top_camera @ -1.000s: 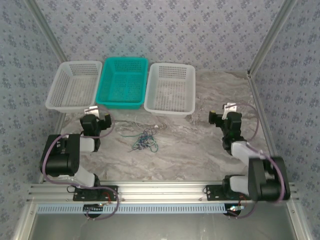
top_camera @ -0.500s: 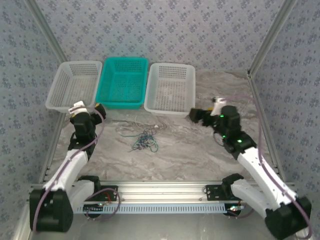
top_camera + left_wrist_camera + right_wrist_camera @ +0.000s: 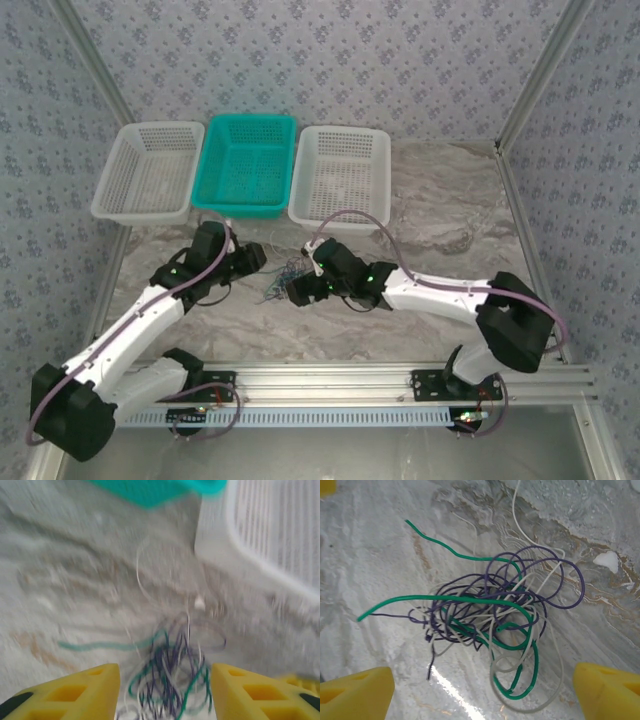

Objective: Untangle the cables

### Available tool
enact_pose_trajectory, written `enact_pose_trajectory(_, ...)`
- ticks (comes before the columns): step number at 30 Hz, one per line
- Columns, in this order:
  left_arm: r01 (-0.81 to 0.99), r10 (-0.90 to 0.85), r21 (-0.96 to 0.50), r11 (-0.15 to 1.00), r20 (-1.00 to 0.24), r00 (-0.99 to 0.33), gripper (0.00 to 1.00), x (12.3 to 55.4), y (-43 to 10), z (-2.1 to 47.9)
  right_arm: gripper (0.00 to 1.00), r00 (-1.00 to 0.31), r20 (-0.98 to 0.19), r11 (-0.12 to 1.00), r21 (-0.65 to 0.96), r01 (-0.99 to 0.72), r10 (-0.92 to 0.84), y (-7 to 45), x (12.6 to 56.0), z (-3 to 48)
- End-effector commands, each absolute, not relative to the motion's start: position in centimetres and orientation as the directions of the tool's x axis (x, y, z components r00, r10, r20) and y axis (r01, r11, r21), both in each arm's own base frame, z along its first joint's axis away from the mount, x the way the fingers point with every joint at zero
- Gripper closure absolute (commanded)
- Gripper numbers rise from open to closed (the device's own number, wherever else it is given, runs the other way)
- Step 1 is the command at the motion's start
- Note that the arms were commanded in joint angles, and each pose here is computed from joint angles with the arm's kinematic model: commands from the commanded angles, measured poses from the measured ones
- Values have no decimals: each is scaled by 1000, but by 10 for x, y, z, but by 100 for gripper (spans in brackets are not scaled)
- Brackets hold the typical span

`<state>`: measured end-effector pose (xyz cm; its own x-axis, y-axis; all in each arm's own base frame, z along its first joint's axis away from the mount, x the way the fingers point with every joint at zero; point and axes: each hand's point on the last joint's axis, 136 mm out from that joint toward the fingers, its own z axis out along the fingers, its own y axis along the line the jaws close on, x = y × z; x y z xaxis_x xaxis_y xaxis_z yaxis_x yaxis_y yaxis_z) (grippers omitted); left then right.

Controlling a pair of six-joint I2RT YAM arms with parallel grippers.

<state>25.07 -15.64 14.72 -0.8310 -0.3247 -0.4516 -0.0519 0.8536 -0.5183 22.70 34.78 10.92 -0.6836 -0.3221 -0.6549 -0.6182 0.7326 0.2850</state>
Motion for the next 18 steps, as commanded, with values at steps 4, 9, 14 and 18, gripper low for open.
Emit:
enact_pose_trajectory(4,25,-147,-512,858,-292,-945,49,219,-184,119,7,-671,-673,731,282,-622,-312,357,242,106)
enact_pose_trajectory(9,63,-69,-462,885,-262,-963,55,222,-196,100,9,-694,-653,734,304,-607,-303,361,246,93)
enact_pose_trajectory(14,57,-84,-453,890,-284,-955,99,231,-203,98,14,-722,-626,756,310,-576,-294,363,254,76)
enact_pose_trajectory(18,63,-97,-491,869,-294,-951,100,229,-207,105,29,-725,-631,785,286,-549,-277,357,264,70)
